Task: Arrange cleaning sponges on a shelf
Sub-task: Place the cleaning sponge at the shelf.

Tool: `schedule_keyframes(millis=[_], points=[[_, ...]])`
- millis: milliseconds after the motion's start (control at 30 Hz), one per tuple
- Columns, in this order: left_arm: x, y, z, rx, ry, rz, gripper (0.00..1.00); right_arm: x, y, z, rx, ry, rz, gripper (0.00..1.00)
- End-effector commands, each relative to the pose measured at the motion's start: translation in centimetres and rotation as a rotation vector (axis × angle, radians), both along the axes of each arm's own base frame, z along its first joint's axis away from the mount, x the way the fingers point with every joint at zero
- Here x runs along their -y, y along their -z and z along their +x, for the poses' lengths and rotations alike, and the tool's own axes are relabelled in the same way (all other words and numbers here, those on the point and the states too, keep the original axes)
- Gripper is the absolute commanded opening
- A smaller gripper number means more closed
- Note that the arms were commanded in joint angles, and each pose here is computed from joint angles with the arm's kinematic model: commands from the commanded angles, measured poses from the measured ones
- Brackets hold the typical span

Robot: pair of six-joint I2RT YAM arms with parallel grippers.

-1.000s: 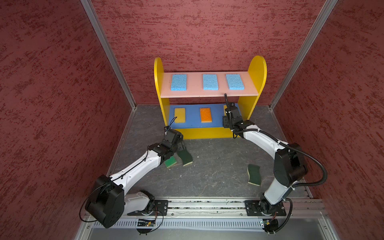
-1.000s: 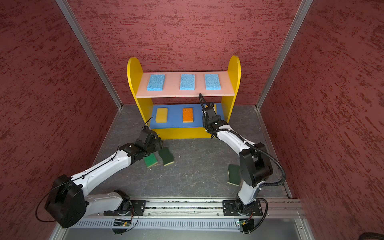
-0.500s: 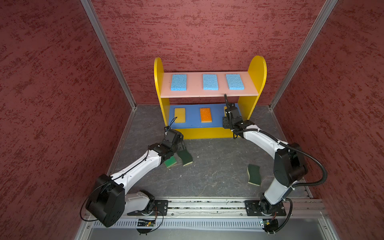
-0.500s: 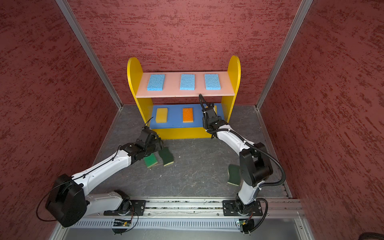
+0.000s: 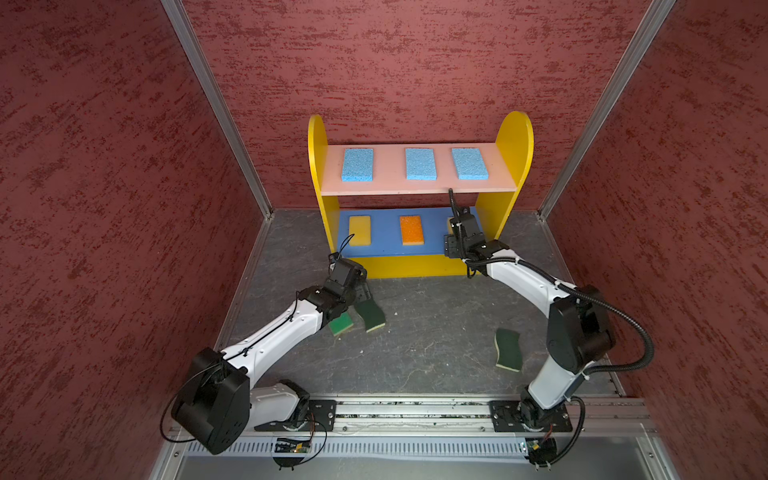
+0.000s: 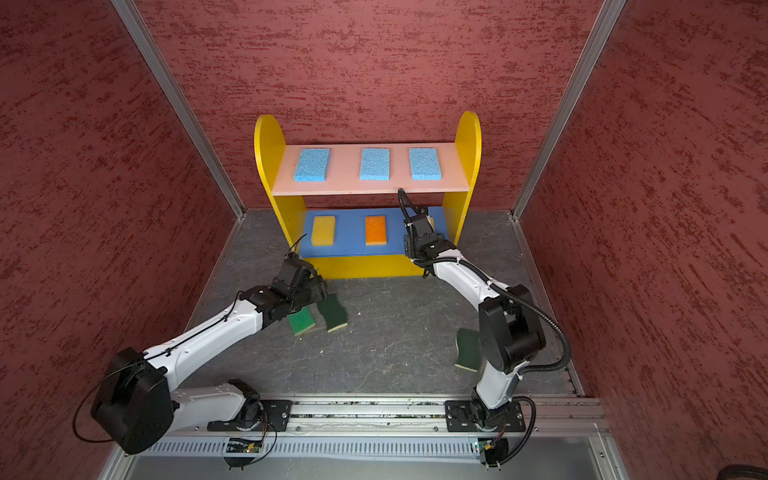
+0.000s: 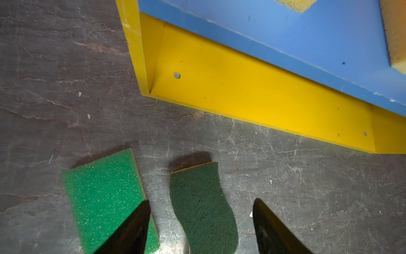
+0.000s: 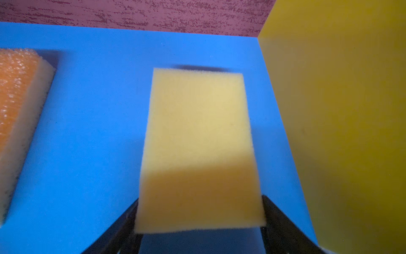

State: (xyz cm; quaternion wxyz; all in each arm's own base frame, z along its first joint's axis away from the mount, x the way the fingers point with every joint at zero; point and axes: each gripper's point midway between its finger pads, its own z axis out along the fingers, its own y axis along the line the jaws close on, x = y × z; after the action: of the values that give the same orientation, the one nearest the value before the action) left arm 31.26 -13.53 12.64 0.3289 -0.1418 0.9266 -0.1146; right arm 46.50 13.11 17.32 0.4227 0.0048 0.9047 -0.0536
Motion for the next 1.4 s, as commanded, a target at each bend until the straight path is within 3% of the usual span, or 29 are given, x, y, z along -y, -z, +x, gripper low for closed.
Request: schedule_keyframes(millis=[0, 800, 1367], points=[[0.4, -1.0, 0.7, 0.029, -0.003, -0.021, 0.74, 1.5, -1.0, 0.4, 0.002, 0.046, -0.012, 0.82], [0.1, -1.5, -0.1, 0.037, -0.009, -0.025, 0.74, 0.3, -3.2, -1.3, 0.016, -0.021, 0.087, 0.91], [0.0, -2.1, -1.0, 0.038, -0.005, -0.016, 0.74, 0.7, -3.7, -5.4, 0.011, -0.026, 0.192, 0.94]])
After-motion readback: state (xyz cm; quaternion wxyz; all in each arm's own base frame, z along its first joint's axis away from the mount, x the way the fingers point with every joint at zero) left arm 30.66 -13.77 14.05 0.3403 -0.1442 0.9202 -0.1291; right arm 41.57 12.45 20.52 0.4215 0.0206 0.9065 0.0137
